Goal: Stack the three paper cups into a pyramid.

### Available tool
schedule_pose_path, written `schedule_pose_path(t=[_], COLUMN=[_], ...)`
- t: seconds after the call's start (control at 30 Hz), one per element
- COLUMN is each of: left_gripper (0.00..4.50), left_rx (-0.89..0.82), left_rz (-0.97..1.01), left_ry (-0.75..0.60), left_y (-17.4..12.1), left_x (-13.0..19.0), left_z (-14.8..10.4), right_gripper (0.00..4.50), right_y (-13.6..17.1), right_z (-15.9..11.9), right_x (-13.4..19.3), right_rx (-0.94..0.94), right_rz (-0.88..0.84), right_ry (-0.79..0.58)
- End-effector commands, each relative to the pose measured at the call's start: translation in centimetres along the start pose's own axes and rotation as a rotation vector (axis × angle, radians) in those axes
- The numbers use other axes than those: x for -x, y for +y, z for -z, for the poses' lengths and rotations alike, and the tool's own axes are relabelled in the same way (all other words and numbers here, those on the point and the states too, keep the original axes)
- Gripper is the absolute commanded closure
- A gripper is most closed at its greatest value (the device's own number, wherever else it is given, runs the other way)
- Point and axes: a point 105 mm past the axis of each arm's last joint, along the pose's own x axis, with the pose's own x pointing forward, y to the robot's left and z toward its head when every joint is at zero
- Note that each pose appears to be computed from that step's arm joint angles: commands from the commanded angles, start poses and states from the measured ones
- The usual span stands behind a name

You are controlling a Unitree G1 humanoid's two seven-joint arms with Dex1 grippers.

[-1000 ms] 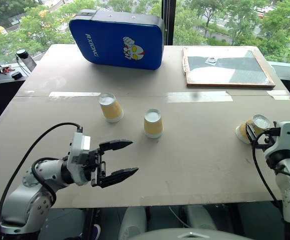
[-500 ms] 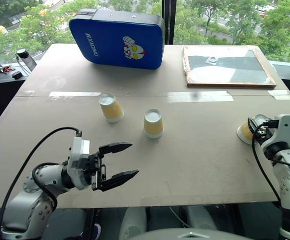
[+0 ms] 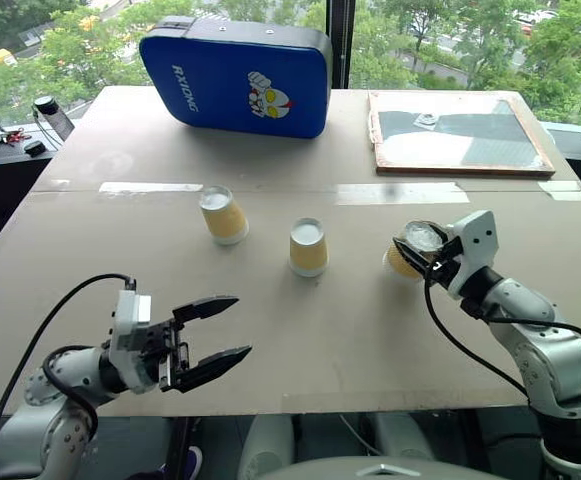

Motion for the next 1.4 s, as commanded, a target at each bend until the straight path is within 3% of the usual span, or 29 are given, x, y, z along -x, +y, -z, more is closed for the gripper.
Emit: schedule_pose_path(t=[0.03,0.6,0.73,0.77,0.83,0.87,0.9,1.0,1.17,1.4], left_gripper=[0.00,0.00,0.00,0.00,0.00,0.00,0.00,0.00,0.00,0.00], left_rx=[-0.017,-0.018,-0.016,-0.016,-0.014,-0.012,-0.012,-0.011,-0.018,-0.032], left_rz=[-0.001,-0.052,-0.054,-0.055,-0.058,-0.063,-0.079,-0.152,-0.198,-0.124], left_ry=[-0.032,-0.043,-0.048,-0.050,-0.052,-0.054,-0.065,-0.056,0.019,0.075], left_y=[-0.2,-0.1,0.0,0.1,0.2,0.3,0.7,2.0,4.6,7.1], left_x=[0.5,1.0,0.8,0.8,0.7,0.6,0.5,0.0,-2.5,-6.2], left_z=[-0.8,-0.9,-0.9,-0.9,-0.9,-0.9,-1.2,-1.4,-2.6,-3.7], right_gripper=[2.44,2.44,2.44,1.41,0.74,0.18,0.03,0.03,0.03,0.03], right_y=[1.2,3.4,3.4,3.4,3.4,3.5,3.4,3.5,5.1,4.2], right_z=[-0.9,-1.0,0.2,0.7,1.1,1.2,1.0,-0.5,-3.6,-3.3], right_x=[-0.3,-3.4,-3.9,-4.1,-4.2,-4.3,-4.1,-2.9,1.9,4.9], right_rx=[0.047,0.076,0.095,0.101,0.112,0.109,0.118,0.144,0.148,0.167], right_rz=[-0.088,-0.189,-0.198,-0.203,-0.208,-0.211,-0.214,-0.258,-0.448,-0.385], right_ry=[-0.027,-0.036,-0.003,0.008,0.014,0.012,0.006,-0.072,-0.219,-0.172])
